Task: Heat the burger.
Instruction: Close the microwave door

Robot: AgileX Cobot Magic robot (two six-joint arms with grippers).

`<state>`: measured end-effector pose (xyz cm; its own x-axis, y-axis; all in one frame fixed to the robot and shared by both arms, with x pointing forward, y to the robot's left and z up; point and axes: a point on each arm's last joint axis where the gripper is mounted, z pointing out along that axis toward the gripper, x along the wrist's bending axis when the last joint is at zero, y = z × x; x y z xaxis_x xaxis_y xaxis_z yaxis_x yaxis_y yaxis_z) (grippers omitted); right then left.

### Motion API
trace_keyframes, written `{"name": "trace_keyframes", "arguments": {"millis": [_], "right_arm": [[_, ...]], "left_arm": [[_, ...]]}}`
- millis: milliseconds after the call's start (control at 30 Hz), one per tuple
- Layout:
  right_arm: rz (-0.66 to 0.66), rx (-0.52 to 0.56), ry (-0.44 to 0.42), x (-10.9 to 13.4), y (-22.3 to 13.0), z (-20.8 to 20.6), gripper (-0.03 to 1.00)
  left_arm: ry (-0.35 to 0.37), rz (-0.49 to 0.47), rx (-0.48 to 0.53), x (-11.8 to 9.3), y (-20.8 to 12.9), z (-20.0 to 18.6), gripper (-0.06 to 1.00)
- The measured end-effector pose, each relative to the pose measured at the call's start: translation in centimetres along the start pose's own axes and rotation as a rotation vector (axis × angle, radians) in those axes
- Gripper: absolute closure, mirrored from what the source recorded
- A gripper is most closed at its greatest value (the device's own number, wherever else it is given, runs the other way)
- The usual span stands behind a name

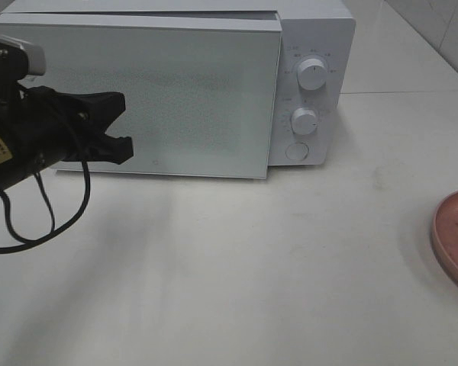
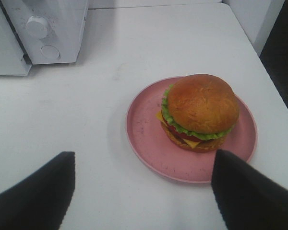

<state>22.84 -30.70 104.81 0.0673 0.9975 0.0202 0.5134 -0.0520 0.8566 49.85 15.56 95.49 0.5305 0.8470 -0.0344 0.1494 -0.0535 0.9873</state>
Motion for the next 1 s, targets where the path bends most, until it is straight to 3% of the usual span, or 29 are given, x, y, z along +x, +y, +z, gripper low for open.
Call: {"name": "trace_keyframes", "arguments": {"millis": [433, 1000], "right_arm": [[0.0, 0.0, 0.0, 0.0, 0.0, 0.0, 0.21], [0.0, 0.0, 0.0, 0.0, 0.0, 0.0, 0.22]], "left_arm": [[0.027, 0.003, -0.001, -2.3, 0.6, 4.2, 0.94], [0.028, -0.007, 0.005, -2.5, 1.7, 9.1, 0.94]]}}
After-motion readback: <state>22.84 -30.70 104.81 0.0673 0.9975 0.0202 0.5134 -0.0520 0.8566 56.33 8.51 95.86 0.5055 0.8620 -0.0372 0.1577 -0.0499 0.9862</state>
